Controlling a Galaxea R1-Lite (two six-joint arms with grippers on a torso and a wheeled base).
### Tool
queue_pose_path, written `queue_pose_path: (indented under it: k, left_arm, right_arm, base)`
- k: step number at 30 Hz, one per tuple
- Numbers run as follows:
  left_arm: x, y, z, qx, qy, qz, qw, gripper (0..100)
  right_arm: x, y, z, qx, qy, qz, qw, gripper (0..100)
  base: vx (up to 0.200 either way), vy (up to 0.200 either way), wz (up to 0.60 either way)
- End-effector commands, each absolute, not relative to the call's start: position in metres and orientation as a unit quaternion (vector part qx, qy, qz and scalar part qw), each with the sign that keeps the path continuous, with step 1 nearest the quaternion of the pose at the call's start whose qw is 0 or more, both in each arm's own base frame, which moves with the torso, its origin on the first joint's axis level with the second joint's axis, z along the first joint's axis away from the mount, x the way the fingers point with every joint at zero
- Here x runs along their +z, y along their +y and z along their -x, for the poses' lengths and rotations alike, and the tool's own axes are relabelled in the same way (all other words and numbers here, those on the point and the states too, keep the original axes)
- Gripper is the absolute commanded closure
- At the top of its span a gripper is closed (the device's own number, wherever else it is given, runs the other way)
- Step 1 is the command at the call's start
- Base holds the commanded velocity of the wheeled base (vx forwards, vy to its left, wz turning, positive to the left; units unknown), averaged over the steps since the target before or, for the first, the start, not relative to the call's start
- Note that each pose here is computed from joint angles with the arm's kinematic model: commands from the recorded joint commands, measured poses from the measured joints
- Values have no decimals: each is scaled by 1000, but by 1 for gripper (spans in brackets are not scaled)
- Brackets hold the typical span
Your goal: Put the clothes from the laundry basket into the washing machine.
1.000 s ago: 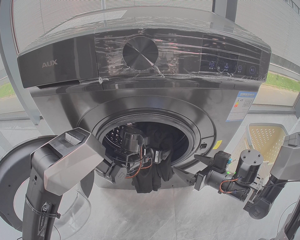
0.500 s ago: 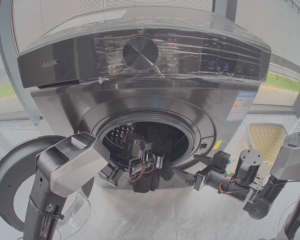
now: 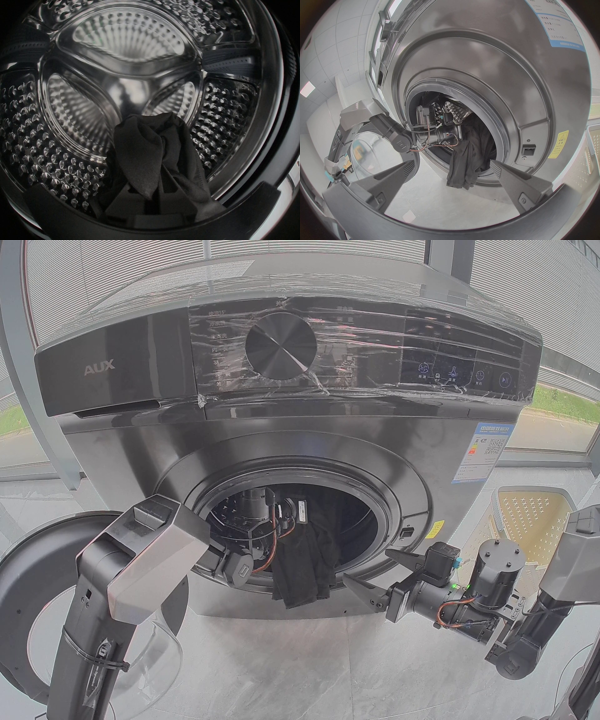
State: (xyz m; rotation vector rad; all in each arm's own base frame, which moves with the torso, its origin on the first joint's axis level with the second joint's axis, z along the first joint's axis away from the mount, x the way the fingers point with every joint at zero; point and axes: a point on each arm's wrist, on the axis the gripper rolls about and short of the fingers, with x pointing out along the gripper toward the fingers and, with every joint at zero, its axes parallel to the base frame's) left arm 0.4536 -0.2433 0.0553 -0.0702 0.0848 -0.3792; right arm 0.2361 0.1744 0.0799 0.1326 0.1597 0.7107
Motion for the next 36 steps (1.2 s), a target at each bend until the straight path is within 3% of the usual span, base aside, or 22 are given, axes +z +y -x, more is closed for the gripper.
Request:
queue_pose_path:
  k: [1,3,4,10,16,32,33,36]
  left_arm:
    - [46,-238,-458,-184,44,34,981,100]
    - [46,-237,-457,-187,44,35,981,100]
    - [45,-238,-456,-191,46,35,980,0]
    - [45,-239,-435,-223,80,25,971,0]
    - [27,-242,-403,-303,142,14,942,0]
    - [-18,-242,-413,-293,163,2,942,0]
    - [-18,-243,-413,-294,162,1,942,100]
    - [-15,-245,-415,-295,155,2,943,100]
  right_arm:
    - [79,175,-236,348,79,-65,932,0]
    - [79,175,-236,348,79,-65,932,0]
    - [79,175,-236,348,78,-65,932,0]
    - [79,175,-236,349,79,-65,932,0]
    - [81,175,-236,349,76,-67,932,0]
    - [91,179,-239,354,53,-73,931,0]
    - [92,180,-240,355,50,-74,930,0]
    - [97,181,-245,353,35,-78,932,0]
  base:
    - [0,0,0]
    - [0,0,0]
    - [0,0,0]
    - [0,0,0]
    - [0,0,0]
    - [0,0,0]
    - [0,0,0]
    - [0,0,0]
